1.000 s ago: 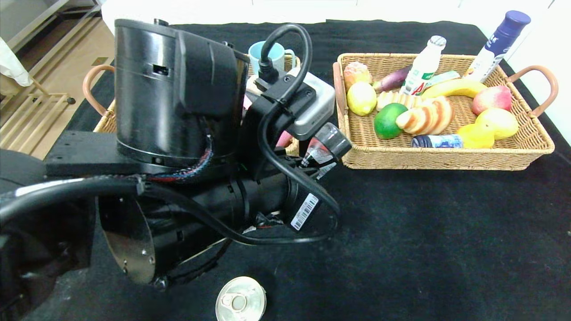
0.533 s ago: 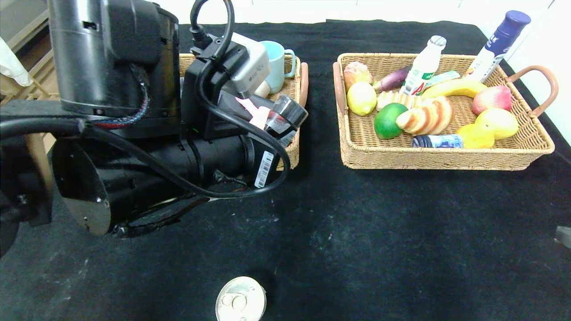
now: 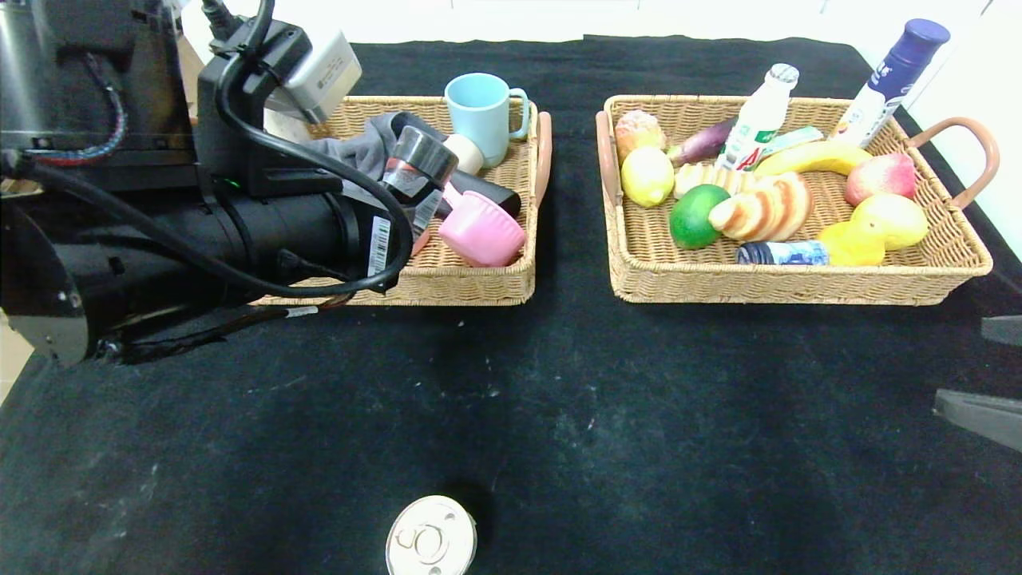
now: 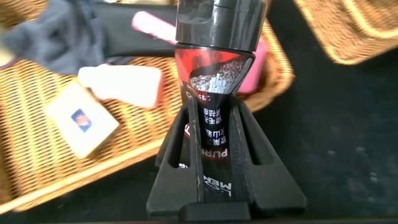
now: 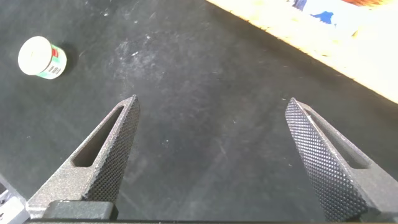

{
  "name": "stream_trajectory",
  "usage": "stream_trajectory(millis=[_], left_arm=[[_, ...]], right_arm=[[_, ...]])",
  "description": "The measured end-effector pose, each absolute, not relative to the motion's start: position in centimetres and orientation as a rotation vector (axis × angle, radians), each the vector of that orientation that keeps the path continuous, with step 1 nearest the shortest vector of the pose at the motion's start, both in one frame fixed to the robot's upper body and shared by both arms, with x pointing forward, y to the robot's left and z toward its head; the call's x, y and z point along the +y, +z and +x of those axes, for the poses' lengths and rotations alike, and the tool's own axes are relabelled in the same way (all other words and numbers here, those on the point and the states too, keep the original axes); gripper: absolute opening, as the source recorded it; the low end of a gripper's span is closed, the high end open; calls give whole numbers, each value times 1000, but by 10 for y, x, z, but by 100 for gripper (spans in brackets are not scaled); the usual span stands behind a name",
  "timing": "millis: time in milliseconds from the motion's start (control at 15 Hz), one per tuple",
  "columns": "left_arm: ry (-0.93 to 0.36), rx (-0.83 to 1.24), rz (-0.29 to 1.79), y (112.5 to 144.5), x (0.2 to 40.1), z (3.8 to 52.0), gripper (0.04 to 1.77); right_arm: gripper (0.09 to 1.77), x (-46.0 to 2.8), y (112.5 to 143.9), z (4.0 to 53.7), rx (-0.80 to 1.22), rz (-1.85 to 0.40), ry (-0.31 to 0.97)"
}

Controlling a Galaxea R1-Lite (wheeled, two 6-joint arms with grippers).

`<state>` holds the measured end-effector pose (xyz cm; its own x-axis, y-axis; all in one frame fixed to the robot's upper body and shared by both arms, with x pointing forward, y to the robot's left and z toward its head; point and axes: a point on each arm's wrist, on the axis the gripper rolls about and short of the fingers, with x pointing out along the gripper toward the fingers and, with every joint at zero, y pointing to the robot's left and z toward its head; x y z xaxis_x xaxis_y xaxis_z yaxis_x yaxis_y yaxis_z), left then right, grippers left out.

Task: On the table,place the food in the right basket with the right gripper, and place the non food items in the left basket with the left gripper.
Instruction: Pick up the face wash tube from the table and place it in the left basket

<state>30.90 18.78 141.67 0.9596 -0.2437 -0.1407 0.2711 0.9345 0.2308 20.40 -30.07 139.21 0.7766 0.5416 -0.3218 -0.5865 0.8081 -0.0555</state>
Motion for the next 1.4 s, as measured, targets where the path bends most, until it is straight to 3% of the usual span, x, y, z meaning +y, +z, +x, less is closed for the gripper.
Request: stream_trajectory(millis=[267, 800, 1400], left_arm=[[-326, 103, 235, 1417, 208, 308, 35], [-195, 106, 221, 1423, 237, 331, 35], [-151, 140, 228, 1430, 232, 375, 35]], right_arm=[[171, -295, 1383, 211, 341, -159, 643], [171, -283, 1371, 211, 388, -200, 660], [171, -281, 1369, 210, 396, -204, 680]])
